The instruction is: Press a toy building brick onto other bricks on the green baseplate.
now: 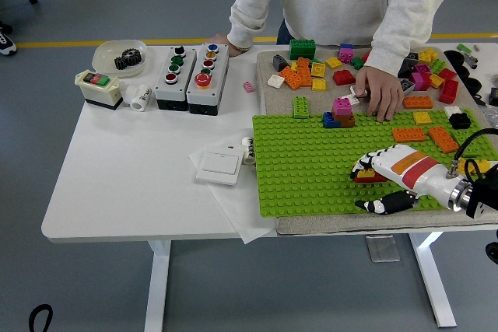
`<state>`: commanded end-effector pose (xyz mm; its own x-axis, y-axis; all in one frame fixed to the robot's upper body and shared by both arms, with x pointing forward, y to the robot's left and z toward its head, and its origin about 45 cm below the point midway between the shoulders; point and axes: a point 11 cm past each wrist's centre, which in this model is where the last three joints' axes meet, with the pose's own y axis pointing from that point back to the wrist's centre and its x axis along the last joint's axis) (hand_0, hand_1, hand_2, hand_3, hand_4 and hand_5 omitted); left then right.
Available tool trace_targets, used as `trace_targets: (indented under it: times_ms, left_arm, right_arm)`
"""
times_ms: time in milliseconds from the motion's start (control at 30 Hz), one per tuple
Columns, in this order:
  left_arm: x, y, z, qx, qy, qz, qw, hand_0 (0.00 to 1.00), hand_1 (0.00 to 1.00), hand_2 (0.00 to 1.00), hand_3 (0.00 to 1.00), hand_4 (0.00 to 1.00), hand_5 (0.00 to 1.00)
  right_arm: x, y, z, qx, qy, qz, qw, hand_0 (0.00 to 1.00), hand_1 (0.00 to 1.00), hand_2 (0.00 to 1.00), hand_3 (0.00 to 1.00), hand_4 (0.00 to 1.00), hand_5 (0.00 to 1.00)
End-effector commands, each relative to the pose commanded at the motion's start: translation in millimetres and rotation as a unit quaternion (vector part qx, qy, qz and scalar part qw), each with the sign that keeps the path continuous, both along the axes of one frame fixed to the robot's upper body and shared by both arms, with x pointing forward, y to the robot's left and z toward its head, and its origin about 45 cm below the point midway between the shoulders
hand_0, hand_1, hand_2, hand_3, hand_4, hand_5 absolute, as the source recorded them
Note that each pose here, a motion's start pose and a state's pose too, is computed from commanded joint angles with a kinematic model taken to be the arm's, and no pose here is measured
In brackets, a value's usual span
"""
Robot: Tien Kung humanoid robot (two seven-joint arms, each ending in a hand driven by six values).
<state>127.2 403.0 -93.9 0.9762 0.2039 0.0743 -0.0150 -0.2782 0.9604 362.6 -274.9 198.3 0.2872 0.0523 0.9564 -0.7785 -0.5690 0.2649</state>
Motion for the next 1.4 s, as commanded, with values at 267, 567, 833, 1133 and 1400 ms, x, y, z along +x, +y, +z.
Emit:
trace_targets:
  times_ms: [267, 567, 833, 1133, 1400]
  left_arm:
    - [1.4, 0.1, 0.4, 0.0, -0.001, -0.001, 1.0, 0.765, 0.76, 0.727, 0.598, 0.67, 0.597]
    - [2.4, -0.1, 0.5, -0.001, -0.003, 0.0, 1.0, 0.765, 0.76, 0.729, 0.598, 0.669, 0.597]
    - [2.3, 0.3, 0.5, 0.0, -0.004, -0.001, 1.0, 0.764, 0.76, 0.729, 0.598, 0.669, 0.597]
    - [2.7, 0.4, 0.4, 0.0, -0.006, -0.002, 1.0, 0.763, 0.76, 0.73, 0.598, 0.669, 0.596]
    - [1.4, 0.3, -0.2, 0.001, -0.008, -0.002, 1.0, 0.763, 0.76, 0.73, 0.599, 0.669, 0.597]
  right_arm:
    - [1.9, -1.8, 6.7, 0.008, -0.006, -0.005, 1.0, 0.591, 0.627, 0.73, 0.687, 0.802, 0.525]
    - [4.4, -4.3, 20.0, 0.026, -0.013, -0.014, 0.999, 0.591, 0.628, 0.733, 0.693, 0.804, 0.525]
    - [12.7, -12.2, 45.0, 0.067, -0.037, -0.039, 0.996, 0.591, 0.628, 0.734, 0.715, 0.806, 0.524]
    - [30.4, -31.1, 82.5, 0.212, -0.067, -0.099, 0.97, 0.787, 0.748, 0.826, 0.986, 0.893, 0.578]
    - [31.4, -47.4, 104.4, 0.337, -0.034, -0.124, 0.933, 0.859, 0.809, 0.881, 0.998, 0.99, 0.687]
